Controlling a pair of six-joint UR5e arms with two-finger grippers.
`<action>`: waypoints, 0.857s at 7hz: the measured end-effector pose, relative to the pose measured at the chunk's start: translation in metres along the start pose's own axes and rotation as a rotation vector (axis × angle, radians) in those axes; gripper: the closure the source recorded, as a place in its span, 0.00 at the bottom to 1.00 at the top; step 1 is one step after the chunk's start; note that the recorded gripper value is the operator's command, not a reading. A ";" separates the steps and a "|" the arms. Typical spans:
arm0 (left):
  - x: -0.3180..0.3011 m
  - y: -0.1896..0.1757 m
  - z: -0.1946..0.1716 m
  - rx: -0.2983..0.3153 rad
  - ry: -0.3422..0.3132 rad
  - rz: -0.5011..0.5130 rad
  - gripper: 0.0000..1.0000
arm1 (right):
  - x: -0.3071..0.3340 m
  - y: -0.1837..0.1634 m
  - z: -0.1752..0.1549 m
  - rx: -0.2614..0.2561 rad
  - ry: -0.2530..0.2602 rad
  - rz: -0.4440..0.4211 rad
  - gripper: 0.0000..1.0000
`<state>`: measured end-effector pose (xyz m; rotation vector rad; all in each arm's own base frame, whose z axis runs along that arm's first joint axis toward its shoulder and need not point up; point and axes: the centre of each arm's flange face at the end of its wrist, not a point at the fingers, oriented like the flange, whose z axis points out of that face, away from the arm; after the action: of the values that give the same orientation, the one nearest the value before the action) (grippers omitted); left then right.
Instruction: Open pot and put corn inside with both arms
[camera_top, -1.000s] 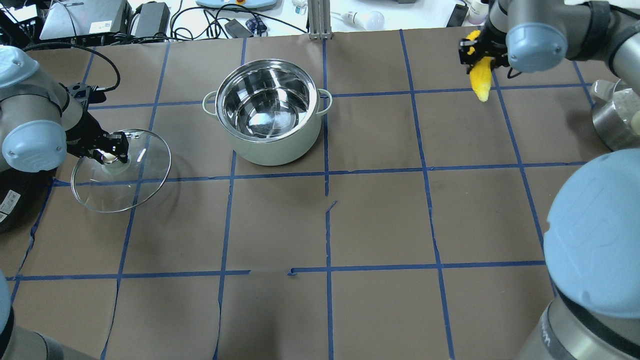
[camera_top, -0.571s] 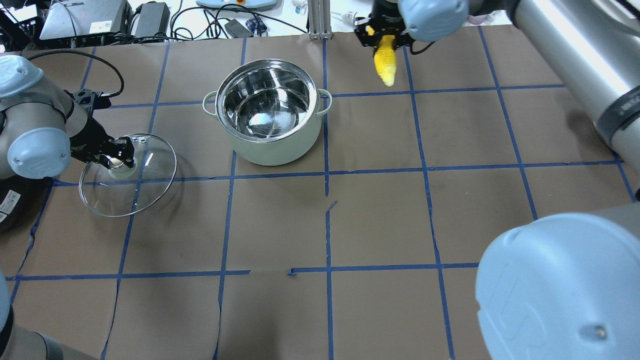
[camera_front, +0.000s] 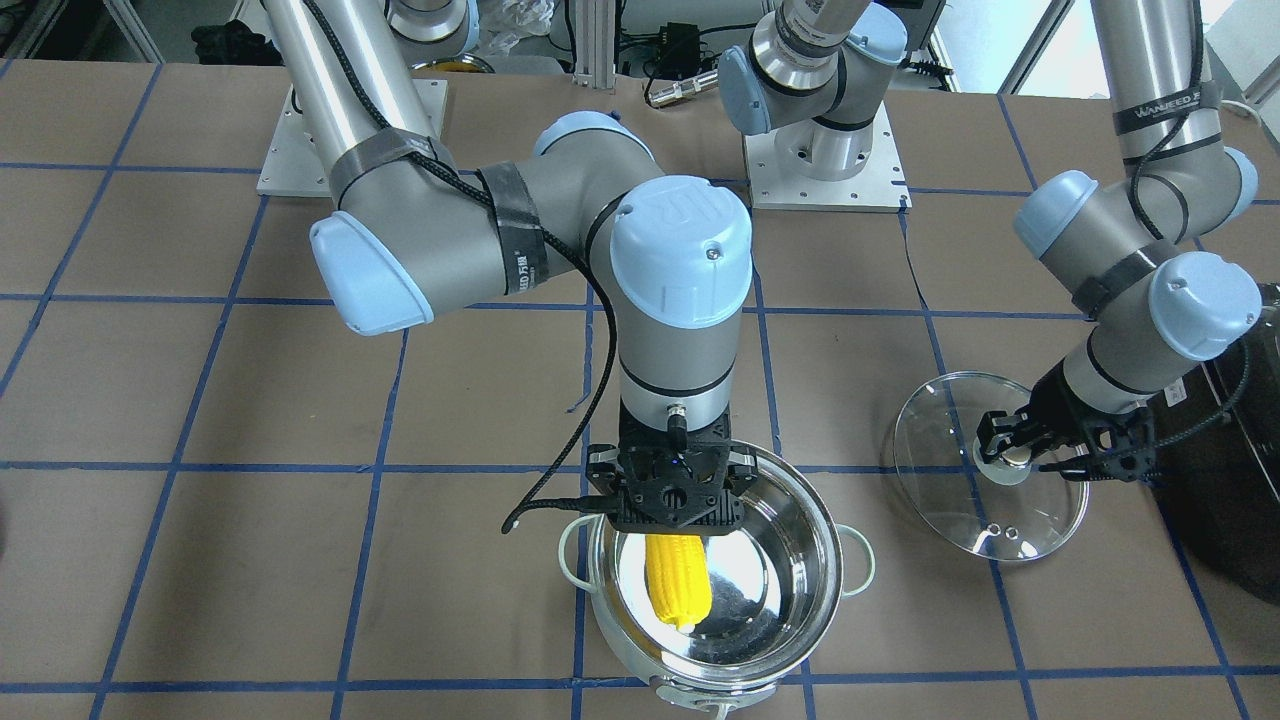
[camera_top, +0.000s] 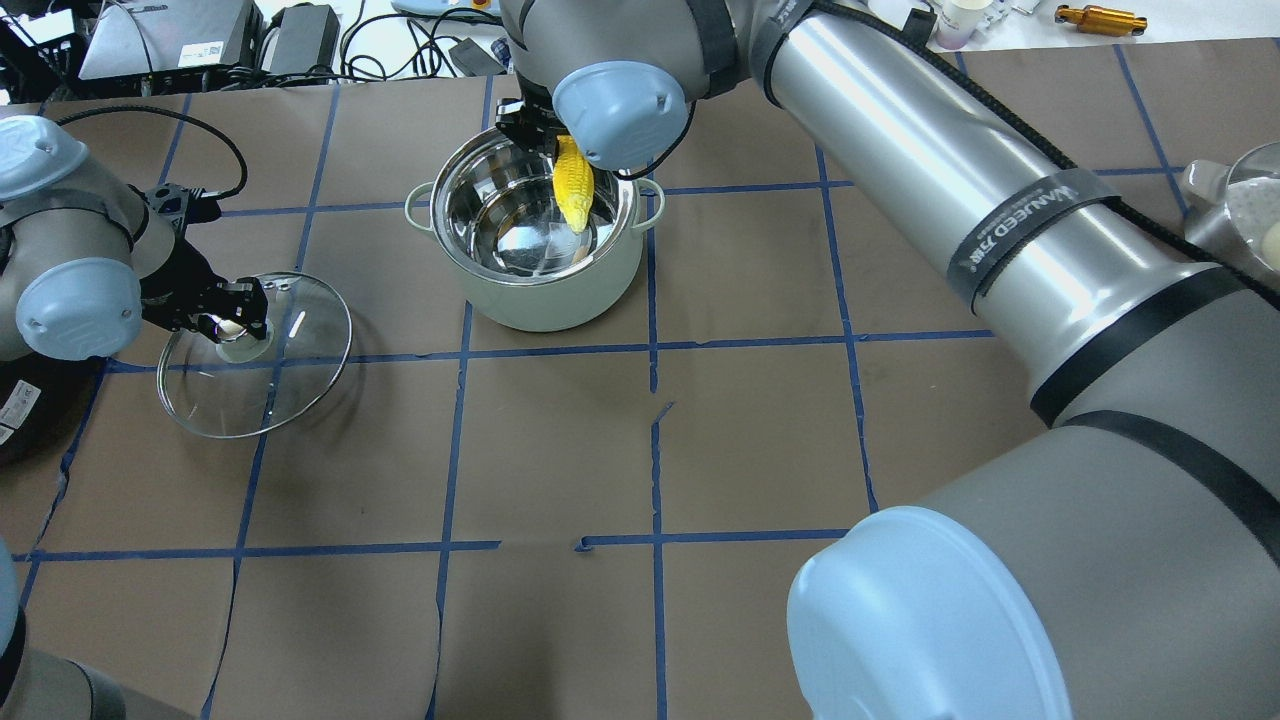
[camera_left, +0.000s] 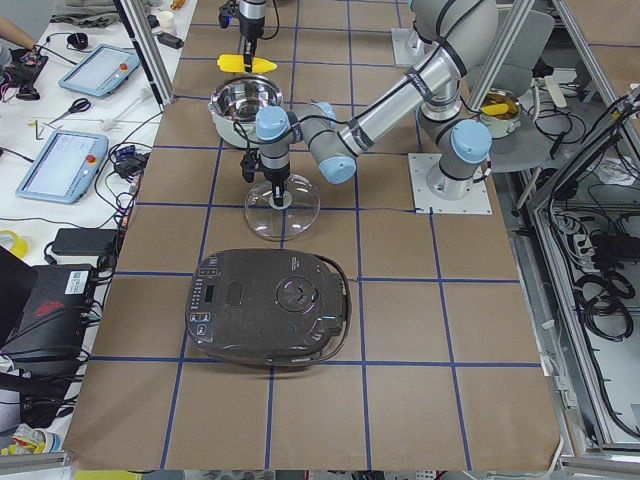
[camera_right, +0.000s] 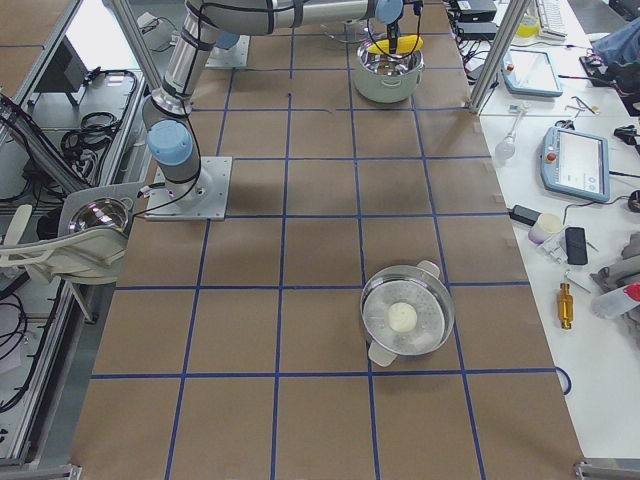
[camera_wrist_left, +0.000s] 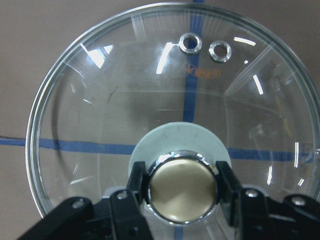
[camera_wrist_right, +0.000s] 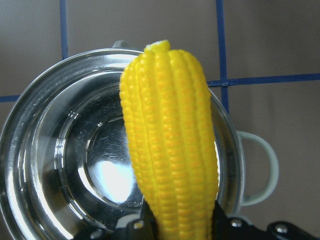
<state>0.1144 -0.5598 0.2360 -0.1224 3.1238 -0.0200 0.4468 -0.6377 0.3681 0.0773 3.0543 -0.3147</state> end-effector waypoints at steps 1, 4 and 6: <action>0.000 0.000 0.001 -0.003 0.000 0.000 0.66 | -0.013 0.004 0.010 0.018 -0.021 -0.007 0.69; -0.001 0.000 0.006 -0.012 0.003 -0.004 0.00 | -0.029 0.005 0.034 0.095 -0.044 -0.043 0.00; -0.001 0.000 0.007 -0.015 0.004 -0.003 0.00 | -0.028 0.006 0.037 0.114 -0.040 -0.088 0.00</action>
<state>0.1154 -0.5594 0.2286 -0.1268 3.1279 0.0040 0.4775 -0.6410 0.3327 -0.0561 3.0040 -0.4893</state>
